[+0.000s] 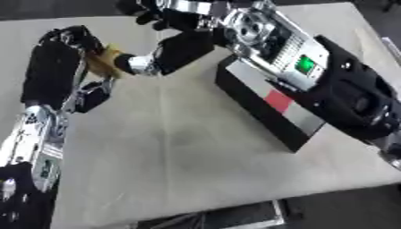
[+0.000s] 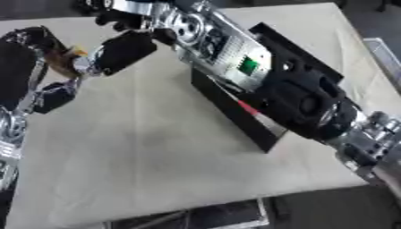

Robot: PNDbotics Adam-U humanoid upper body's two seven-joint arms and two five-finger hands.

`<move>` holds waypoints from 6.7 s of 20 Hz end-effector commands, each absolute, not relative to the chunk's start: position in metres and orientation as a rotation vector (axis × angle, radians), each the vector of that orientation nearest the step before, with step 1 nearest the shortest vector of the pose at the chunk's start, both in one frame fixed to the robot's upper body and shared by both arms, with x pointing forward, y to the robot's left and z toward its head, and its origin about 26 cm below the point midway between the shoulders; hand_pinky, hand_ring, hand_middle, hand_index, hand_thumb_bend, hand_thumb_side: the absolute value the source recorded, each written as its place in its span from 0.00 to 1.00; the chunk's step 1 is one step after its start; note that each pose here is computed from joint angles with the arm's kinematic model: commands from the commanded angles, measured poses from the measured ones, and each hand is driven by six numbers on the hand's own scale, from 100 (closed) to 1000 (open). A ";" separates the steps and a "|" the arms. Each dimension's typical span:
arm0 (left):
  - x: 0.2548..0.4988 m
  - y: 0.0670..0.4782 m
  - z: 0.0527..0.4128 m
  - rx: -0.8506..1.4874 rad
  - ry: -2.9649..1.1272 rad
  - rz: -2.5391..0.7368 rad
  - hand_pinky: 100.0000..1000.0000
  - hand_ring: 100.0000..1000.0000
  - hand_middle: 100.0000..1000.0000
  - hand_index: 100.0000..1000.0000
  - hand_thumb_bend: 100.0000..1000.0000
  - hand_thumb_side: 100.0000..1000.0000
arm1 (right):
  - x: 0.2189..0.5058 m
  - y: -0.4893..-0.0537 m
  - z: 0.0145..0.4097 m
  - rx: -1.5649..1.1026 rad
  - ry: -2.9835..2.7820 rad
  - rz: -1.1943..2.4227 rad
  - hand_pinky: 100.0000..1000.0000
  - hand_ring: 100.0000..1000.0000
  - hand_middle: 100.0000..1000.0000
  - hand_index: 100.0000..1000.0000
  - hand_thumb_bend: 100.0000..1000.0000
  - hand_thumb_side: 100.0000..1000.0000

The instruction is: Pick up the objects with one hand, pass them to the other hand, and then place them into the box on the other side of the table.

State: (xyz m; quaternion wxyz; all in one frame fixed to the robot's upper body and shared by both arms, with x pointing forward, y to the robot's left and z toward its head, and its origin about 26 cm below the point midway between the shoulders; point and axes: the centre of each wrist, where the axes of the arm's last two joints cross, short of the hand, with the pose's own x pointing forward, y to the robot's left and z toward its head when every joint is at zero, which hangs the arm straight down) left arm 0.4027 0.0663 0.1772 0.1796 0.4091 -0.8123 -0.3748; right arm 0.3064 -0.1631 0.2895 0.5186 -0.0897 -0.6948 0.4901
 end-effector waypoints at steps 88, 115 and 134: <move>0.387 0.043 0.191 1.271 -2.417 -0.853 0.77 0.71 0.69 0.91 0.74 0.30 | 0.361 -0.184 0.270 0.013 -1.589 0.821 0.91 0.54 0.30 0.66 0.27 0.00; 0.406 0.321 0.217 0.687 -2.101 -0.702 0.77 0.66 0.67 0.81 0.26 0.59 | 0.286 -0.323 0.289 -0.120 -1.608 0.688 0.93 0.59 0.38 0.72 0.09 0.00; 0.380 0.369 0.217 0.633 -2.163 -0.293 0.76 0.63 0.64 0.79 0.22 0.56 | 0.291 -0.409 0.238 -0.493 -1.625 0.788 0.94 0.75 0.62 0.90 0.19 0.00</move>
